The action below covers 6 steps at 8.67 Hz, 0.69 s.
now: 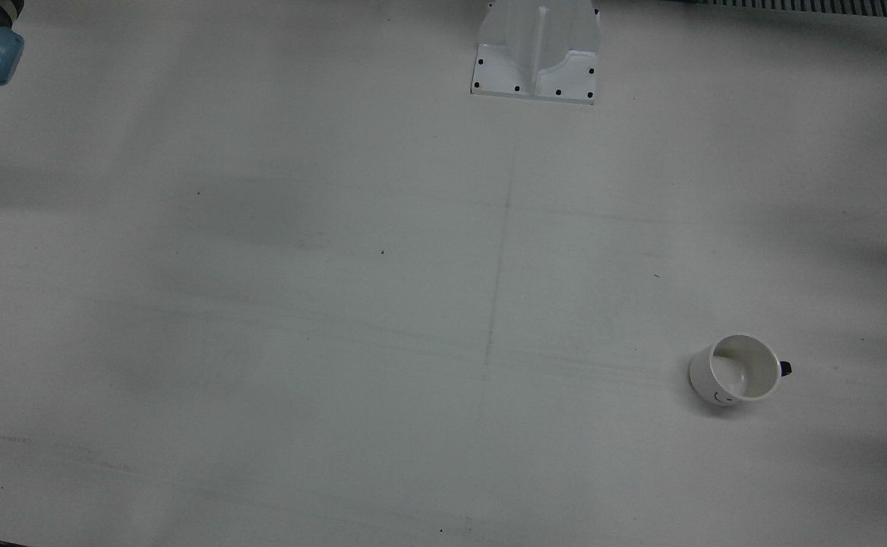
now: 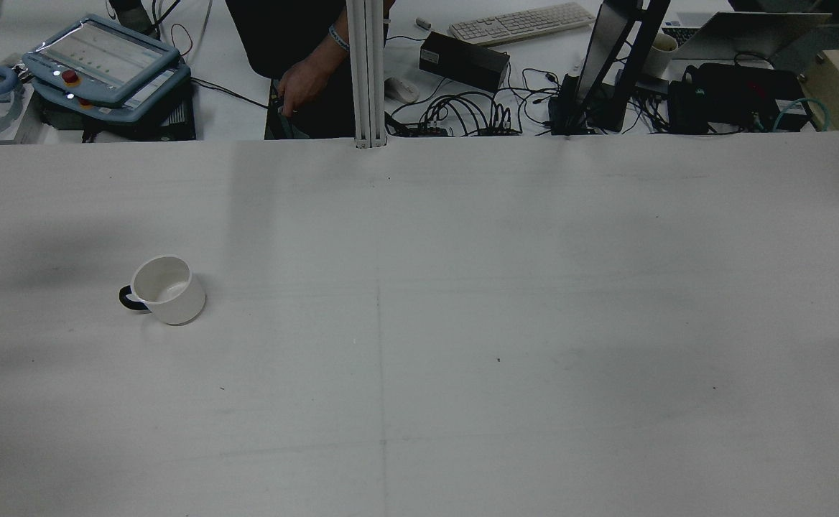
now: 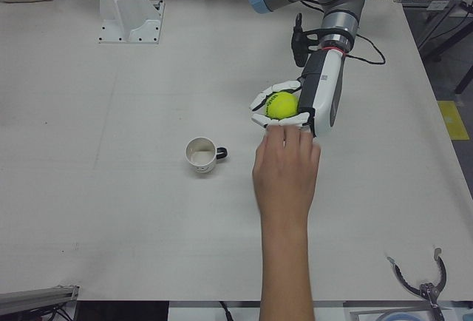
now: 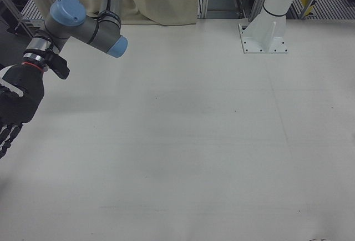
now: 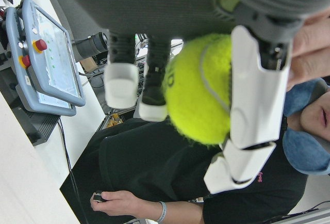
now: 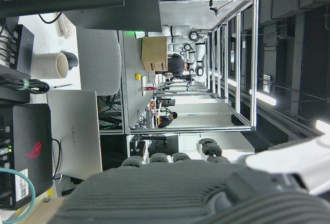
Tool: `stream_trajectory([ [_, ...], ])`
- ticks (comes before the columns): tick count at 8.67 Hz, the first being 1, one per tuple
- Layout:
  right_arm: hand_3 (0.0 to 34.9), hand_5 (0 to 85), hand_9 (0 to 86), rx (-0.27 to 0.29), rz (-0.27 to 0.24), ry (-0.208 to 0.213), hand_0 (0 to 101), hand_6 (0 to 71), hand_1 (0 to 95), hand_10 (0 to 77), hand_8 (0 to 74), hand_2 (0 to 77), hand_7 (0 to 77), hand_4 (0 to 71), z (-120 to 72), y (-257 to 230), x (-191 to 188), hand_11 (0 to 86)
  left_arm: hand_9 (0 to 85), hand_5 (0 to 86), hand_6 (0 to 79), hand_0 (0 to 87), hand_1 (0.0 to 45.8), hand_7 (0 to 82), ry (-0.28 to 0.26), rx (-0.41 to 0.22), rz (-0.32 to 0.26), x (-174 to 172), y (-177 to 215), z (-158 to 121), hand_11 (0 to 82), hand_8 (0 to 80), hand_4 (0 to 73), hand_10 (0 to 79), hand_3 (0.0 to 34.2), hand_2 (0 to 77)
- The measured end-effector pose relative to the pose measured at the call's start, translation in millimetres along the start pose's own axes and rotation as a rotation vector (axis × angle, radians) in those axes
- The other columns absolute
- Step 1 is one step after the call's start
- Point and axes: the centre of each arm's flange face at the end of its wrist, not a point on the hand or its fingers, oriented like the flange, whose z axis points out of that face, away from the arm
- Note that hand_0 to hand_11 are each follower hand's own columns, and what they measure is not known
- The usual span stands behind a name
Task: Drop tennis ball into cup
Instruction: 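Carry the held tennis ball with the left hand over the white mug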
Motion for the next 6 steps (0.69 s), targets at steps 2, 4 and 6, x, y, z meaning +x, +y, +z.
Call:
stream_trajectory([
  [2,0.0,0.0,0.0,0.0,0.0,0.0,0,0.0,0.5,0.0,0.0,0.5,0.5,0.0,0.0,0,0,0.5,70.9,24.0,33.3,60.5,34.4,67.6,-0.03,-0.021,-0.008,-15,15,11,70.4,68.7,68.7,70.4,11.2,22.4],
  [4,0.0,0.0,0.0,-0.001,0.0,0.0,0,0.0,0.5,0.0,0.0,0.5,0.5,0.0,0.0,0,0,0.5,70.9,24.0,33.3,60.5,34.4,67.6,-0.079,-0.058,-0.019,-38,49,34,70.4,68.2,68.7,70.4,11.1,22.4],
  [6,0.0,0.0,0.0,0.0,0.0,0.0,0,0.0,0.5,0.0,0.0,0.5,0.0,0.0,0.0,0,0,0.5,70.9,24.0,33.3,60.6,34.4,67.6,-0.136,-0.093,-0.032,-68,81,52,70.4,67.6,69.3,70.4,11.2,22.4],
])
